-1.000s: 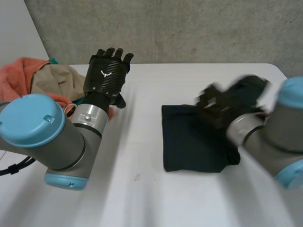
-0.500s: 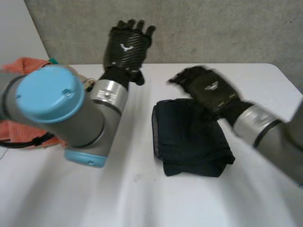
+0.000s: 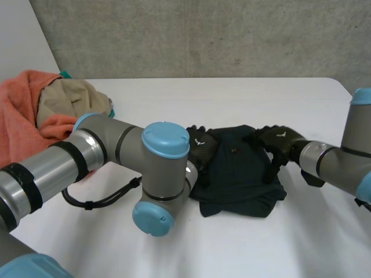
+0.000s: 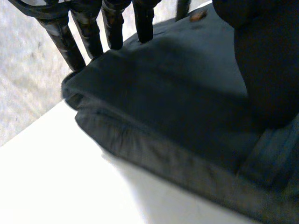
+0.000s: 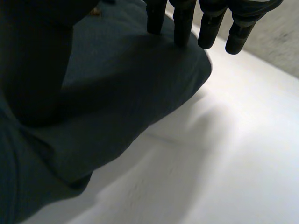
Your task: Fold the laundry.
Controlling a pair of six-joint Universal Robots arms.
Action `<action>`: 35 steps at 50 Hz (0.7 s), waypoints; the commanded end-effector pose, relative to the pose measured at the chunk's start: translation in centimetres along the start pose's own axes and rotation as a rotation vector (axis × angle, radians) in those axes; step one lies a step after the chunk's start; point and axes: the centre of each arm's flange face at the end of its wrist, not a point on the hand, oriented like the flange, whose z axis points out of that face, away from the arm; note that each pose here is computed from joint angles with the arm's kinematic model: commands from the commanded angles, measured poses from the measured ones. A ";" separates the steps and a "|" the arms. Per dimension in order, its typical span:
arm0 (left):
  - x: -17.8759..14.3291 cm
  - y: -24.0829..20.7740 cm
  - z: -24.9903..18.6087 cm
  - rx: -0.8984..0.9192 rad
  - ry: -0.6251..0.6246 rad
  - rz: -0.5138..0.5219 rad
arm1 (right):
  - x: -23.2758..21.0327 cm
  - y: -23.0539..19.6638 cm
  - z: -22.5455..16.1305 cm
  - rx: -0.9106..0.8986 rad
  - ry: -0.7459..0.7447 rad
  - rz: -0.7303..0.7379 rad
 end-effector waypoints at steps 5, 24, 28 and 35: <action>-0.6 1.3 -0.6 -0.105 0.004 0.014 | 0.3 1.2 1.0 -0.050 0.057 -0.112; -4.8 -11.1 -6.9 0.244 0.116 -0.068 | 5.2 0.1 -6.0 0.058 0.273 0.274; -4.4 -11.8 -7.9 0.279 0.256 -0.089 | 3.7 2.3 -6.3 0.005 0.188 0.315; -3.1 -12.5 -9.5 0.295 0.462 -0.161 | 1.5 3.6 -5.9 0.009 0.024 0.351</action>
